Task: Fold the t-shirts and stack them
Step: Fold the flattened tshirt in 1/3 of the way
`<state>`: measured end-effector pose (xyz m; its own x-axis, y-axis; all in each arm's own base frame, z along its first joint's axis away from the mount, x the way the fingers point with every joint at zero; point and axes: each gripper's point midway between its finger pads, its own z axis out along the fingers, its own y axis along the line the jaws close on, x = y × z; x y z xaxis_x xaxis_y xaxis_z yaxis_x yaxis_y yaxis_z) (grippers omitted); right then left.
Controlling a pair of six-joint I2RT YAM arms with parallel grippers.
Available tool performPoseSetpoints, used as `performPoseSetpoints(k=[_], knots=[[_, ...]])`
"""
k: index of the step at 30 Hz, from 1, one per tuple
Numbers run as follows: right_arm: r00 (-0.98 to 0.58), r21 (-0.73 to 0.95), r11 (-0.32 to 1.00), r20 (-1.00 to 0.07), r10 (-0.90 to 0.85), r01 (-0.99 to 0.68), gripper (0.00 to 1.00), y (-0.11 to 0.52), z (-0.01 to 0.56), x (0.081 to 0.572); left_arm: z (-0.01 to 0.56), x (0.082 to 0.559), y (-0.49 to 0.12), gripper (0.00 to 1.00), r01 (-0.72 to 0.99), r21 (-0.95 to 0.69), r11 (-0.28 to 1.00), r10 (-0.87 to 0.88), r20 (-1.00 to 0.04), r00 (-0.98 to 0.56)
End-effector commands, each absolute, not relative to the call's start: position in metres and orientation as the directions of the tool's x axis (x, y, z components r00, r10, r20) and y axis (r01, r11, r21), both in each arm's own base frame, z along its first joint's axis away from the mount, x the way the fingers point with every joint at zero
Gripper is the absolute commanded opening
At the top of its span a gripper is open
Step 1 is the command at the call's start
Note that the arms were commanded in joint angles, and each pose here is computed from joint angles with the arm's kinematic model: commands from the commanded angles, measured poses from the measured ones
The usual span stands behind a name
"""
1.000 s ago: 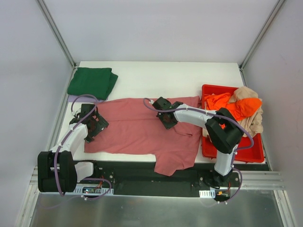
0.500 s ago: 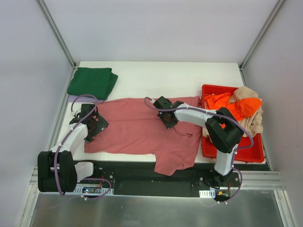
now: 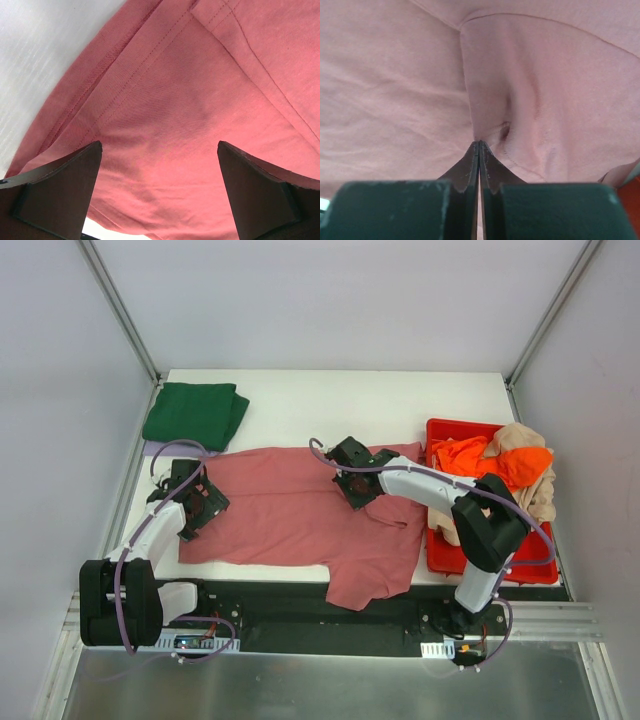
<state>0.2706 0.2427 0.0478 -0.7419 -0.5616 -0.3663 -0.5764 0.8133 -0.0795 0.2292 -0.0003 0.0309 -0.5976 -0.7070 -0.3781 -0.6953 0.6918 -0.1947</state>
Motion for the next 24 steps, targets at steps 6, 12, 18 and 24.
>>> performPoseSetpoints(k=[6, 12, 18, 24], knots=[[-0.769, 0.214, 0.751, -0.329, -0.547, -0.625, 0.01, 0.278, 0.072, 0.228, 0.032, 0.228, 0.001, 0.99, -0.68, -0.177, 0.711, -0.685, -0.392, -0.614], [-0.818, 0.225, 0.795, -0.284, -0.499, -0.563, 0.01, 0.281, 0.073, 0.227, 0.031, 0.227, -0.001, 0.99, -0.679, -0.182, 0.712, -0.687, -0.38, -0.619], [-0.865, 0.24, 0.837, -0.247, -0.437, -0.491, 0.09, 0.29, 0.066, 0.231, 0.035, 0.228, -0.005, 0.99, -0.681, -0.214, 0.701, -0.702, -0.375, -0.605], [-0.852, 0.33, 0.794, -0.324, -0.413, -0.51, 0.39, 0.306, 0.082, 0.23, 0.05, 0.226, -0.004, 0.99, -0.703, -0.24, 0.669, -0.73, -0.389, -0.562]])
